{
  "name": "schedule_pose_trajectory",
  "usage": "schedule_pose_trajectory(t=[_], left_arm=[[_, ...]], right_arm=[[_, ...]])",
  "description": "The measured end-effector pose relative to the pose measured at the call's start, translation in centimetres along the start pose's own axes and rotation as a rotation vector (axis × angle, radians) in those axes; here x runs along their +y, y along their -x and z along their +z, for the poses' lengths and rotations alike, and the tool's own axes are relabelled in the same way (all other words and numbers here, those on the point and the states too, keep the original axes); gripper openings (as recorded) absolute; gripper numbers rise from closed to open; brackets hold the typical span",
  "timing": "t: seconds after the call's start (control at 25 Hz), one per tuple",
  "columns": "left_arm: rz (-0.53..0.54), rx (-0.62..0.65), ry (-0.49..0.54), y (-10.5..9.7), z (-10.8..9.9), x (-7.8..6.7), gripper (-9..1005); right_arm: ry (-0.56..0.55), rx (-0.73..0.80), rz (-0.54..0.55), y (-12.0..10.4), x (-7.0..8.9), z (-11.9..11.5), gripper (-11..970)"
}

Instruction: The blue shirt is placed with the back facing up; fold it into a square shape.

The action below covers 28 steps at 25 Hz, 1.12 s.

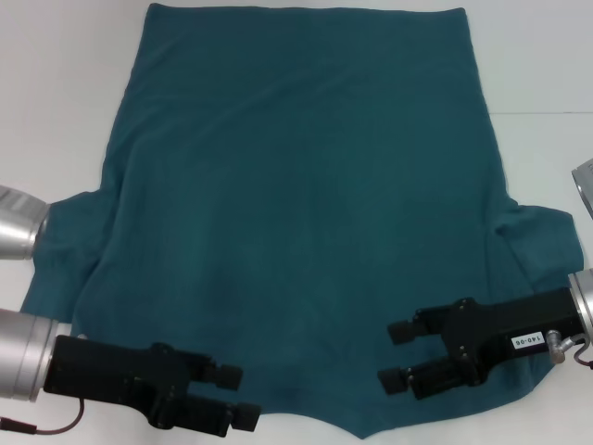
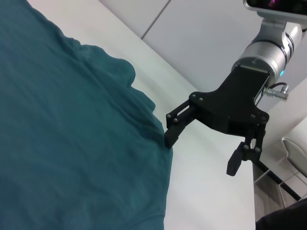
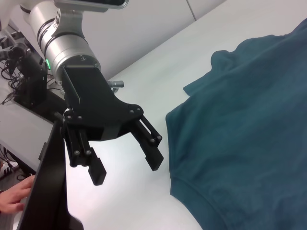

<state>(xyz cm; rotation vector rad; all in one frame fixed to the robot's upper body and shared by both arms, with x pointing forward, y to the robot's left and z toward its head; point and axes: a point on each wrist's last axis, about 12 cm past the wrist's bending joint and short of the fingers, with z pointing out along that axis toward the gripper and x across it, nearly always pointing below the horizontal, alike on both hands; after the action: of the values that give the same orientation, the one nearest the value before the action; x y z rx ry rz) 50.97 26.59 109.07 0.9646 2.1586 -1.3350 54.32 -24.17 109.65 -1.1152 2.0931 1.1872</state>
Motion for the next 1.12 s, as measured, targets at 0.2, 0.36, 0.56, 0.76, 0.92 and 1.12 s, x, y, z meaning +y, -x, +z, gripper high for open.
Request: schedule_pose_trajectory(t=[0.2, 0.36, 0.56, 0.76, 0.92, 1.12], left_arm=[[0.001, 0.002, -0.001, 0.0, 0.1, 0.0, 797], [0.002, 0.002, -0.001, 0.1, 0.0, 0.0, 797], [0.0, 0.001, 0.0, 0.0, 0.0, 0.0, 798], [-0.004, 0.001, -0.006, -0.1, 0.0, -0.1, 798], [-0.057, -0.049, 0.032, 0.0, -0.7, 0.3, 798], [-0.275, -0.264, 0.151, 0.0, -3.7, 1.6, 798]], right_arm=[[-0.001, 0.0, 0.002, 0.0, 0.0, 0.0, 914], [0.0, 0.0, 0.003, 0.0, 0.0, 0.0, 914], [0.002, 0.0, 0.004, -0.1, 0.0, 0.0, 913], [0.005, 0.0, 0.008, -0.1, 0.0, 0.1, 912], [-0.014, -0.035, 0.046, -0.1, -0.2, -0.4, 912], [-0.055, -0.144, 0.249, 1.0, -1.0, -2.4, 911]])
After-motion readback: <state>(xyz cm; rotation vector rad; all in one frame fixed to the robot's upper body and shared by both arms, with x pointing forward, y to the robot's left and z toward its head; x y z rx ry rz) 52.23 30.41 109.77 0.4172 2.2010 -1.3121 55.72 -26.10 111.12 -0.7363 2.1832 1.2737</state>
